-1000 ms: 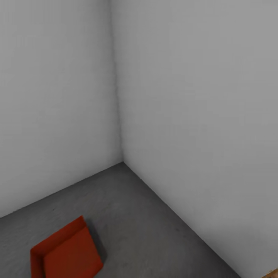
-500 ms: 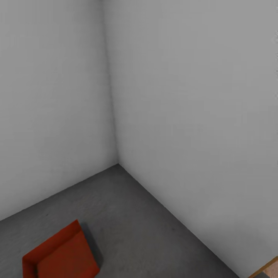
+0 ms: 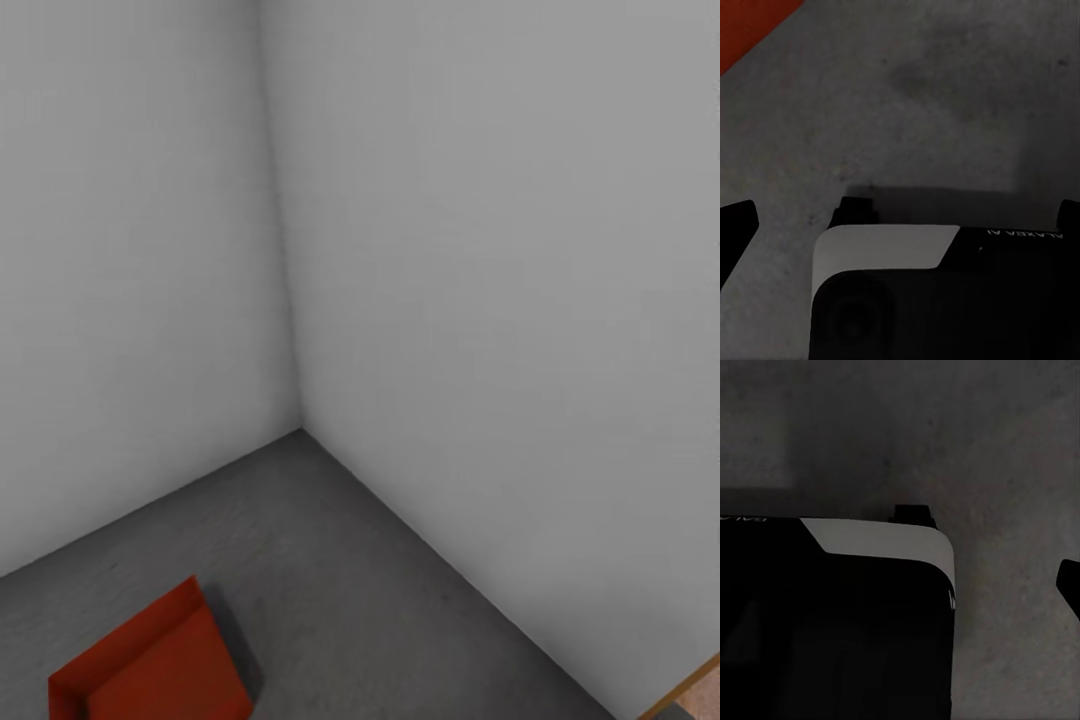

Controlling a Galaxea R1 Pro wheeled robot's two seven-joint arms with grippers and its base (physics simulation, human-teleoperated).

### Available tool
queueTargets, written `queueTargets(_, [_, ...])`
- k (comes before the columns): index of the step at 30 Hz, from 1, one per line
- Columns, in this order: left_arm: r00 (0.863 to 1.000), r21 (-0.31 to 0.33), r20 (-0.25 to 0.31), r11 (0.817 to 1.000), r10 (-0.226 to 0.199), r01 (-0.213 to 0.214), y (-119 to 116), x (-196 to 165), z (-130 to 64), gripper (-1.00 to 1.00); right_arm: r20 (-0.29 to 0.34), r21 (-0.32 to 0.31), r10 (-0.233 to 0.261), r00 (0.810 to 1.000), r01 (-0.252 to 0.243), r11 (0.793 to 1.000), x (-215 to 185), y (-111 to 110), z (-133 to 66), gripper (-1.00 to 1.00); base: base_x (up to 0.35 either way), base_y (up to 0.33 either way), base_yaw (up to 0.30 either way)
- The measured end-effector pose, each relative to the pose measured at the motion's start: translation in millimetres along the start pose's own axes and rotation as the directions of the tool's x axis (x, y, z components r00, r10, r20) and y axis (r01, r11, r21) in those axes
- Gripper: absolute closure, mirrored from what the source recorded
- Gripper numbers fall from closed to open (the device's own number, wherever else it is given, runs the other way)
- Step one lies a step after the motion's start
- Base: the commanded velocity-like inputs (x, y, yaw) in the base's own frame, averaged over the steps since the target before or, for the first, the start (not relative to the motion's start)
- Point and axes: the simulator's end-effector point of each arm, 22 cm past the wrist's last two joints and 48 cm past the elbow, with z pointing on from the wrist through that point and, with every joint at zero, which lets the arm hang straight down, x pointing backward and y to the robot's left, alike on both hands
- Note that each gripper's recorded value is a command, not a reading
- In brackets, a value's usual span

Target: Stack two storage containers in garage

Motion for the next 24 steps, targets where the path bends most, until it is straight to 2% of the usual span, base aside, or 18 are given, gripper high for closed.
queueTargets(24, [1.000, 0.001, 0.010, 1.000, 0.000, 0.000, -0.5, -4.0, -1.3, -1.00, 0.009, -0.001, 0.001, 1.000, -0.001, 1.000, -3.4, 0.0, -0.8, -1.00, 0.000, 0.000, -0.231])
